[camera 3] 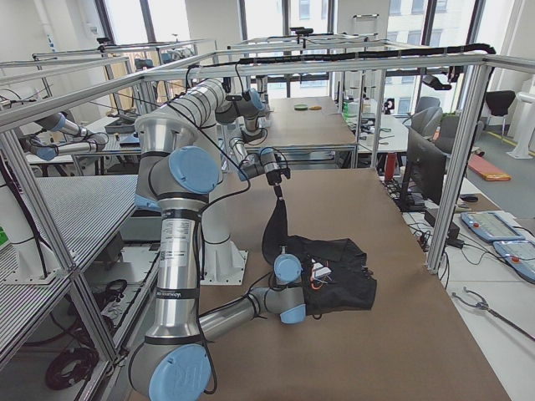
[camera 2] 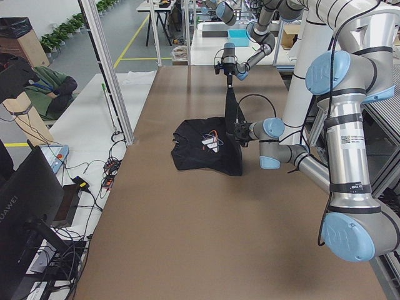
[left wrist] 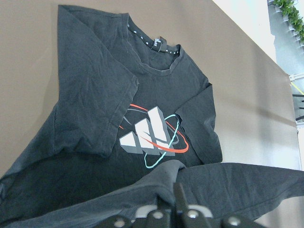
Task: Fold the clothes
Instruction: 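Lift the hem with both grippers and fold it toward the collar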
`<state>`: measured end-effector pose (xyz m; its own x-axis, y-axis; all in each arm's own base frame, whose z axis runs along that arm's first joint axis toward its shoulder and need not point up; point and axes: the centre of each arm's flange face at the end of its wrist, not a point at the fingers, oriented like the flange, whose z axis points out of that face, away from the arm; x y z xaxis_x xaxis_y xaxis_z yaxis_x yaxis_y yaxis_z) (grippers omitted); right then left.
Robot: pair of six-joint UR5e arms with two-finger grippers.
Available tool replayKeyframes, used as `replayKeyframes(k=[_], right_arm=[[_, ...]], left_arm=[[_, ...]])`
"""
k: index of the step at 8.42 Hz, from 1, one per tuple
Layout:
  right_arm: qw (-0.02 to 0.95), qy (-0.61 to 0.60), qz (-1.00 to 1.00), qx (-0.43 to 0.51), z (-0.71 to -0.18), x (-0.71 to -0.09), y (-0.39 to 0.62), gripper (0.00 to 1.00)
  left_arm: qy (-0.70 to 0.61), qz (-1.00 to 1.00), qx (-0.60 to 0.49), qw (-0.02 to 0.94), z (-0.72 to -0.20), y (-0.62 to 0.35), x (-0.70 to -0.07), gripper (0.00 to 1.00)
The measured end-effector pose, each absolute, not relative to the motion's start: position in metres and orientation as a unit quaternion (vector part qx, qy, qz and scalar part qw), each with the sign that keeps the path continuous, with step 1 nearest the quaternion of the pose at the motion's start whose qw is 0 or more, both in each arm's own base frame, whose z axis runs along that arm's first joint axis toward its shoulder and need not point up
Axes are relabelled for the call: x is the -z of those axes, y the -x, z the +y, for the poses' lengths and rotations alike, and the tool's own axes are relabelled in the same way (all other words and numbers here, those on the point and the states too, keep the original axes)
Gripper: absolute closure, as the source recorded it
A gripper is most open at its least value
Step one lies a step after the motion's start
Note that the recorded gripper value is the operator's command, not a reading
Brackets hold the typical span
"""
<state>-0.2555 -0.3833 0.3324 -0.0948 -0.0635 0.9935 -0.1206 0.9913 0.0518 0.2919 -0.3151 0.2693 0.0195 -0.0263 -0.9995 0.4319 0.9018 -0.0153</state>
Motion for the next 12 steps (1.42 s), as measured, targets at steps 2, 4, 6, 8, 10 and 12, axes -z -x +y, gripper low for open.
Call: replayKeyframes(k=[2,4,6,8,10,12], right_arm=[[0.687,-0.109,-0.718,-0.044,-0.401,-0.333,0.258,1.00],[0.692,-0.134,-0.706,-0.068,-0.412,-0.332,0.260,1.00],[0.693,-0.165,-0.693,-0.107,-0.427,-0.330,0.263,1.00],[0.701,-0.192,-0.671,-0.143,-0.458,-0.335,0.279,1.00],[0.715,-0.216,-0.644,-0.164,-0.483,-0.355,0.293,1.00],[0.728,-0.228,-0.619,-0.187,-0.499,-0.379,0.298,1.00]], left_arm=[[-0.160,0.667,0.187,0.704,-0.346,-0.301,-0.261,1.00],[-0.172,0.656,0.206,0.705,-0.381,-0.315,-0.262,1.00],[-0.182,0.642,0.225,0.710,-0.413,-0.321,-0.271,1.00],[-0.190,0.628,0.242,0.715,-0.439,-0.322,-0.282,1.00],[-0.193,0.613,0.256,0.722,-0.465,-0.331,-0.294,1.00],[-0.192,0.593,0.269,0.734,-0.494,-0.343,-0.312,1.00]])
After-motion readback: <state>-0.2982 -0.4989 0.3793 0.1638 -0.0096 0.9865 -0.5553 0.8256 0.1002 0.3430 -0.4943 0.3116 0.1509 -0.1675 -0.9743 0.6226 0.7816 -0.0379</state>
